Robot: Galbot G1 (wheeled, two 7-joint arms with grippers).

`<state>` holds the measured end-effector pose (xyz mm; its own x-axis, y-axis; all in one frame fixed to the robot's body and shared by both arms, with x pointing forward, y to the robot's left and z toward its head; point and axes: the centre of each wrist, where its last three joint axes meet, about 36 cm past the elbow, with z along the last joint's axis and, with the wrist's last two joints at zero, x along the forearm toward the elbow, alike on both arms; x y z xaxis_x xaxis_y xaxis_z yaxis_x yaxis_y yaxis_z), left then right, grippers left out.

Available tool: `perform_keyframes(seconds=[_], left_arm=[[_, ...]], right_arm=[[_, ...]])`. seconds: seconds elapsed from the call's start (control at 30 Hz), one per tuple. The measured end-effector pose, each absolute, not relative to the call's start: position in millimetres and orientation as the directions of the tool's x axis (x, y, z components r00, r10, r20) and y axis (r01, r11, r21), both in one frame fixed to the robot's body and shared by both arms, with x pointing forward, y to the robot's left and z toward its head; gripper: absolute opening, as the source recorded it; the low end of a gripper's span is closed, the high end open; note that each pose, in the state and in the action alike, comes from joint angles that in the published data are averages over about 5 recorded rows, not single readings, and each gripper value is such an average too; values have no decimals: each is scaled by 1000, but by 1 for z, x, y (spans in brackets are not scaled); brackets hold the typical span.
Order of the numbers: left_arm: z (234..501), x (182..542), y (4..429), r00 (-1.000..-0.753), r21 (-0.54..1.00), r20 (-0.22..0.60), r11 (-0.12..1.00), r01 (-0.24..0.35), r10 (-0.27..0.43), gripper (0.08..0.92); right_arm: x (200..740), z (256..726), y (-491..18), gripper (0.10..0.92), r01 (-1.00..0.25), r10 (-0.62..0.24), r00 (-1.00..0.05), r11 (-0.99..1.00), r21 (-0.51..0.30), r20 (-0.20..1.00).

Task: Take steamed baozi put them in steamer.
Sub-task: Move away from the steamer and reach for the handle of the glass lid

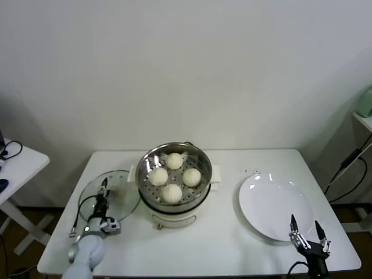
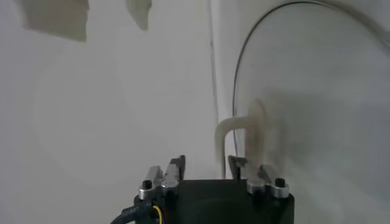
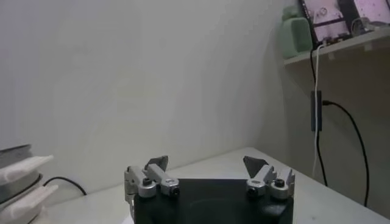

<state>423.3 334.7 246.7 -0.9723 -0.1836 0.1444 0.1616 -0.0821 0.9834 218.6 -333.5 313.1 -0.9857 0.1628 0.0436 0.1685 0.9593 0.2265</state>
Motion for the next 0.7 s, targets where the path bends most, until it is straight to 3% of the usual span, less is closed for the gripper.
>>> perform_keyframes(seconds=[0.37, 0.7], left_arm=[[244, 419, 339, -976, 987, 128, -77, 143, -176, 164], [253, 414, 343, -976, 992, 105, -55, 118, -192, 138]], right_arm=[[219, 315, -333, 823, 172, 170, -985, 958, 228, 29], [219, 312, -331, 823, 167, 165, -986, 959, 229, 30]])
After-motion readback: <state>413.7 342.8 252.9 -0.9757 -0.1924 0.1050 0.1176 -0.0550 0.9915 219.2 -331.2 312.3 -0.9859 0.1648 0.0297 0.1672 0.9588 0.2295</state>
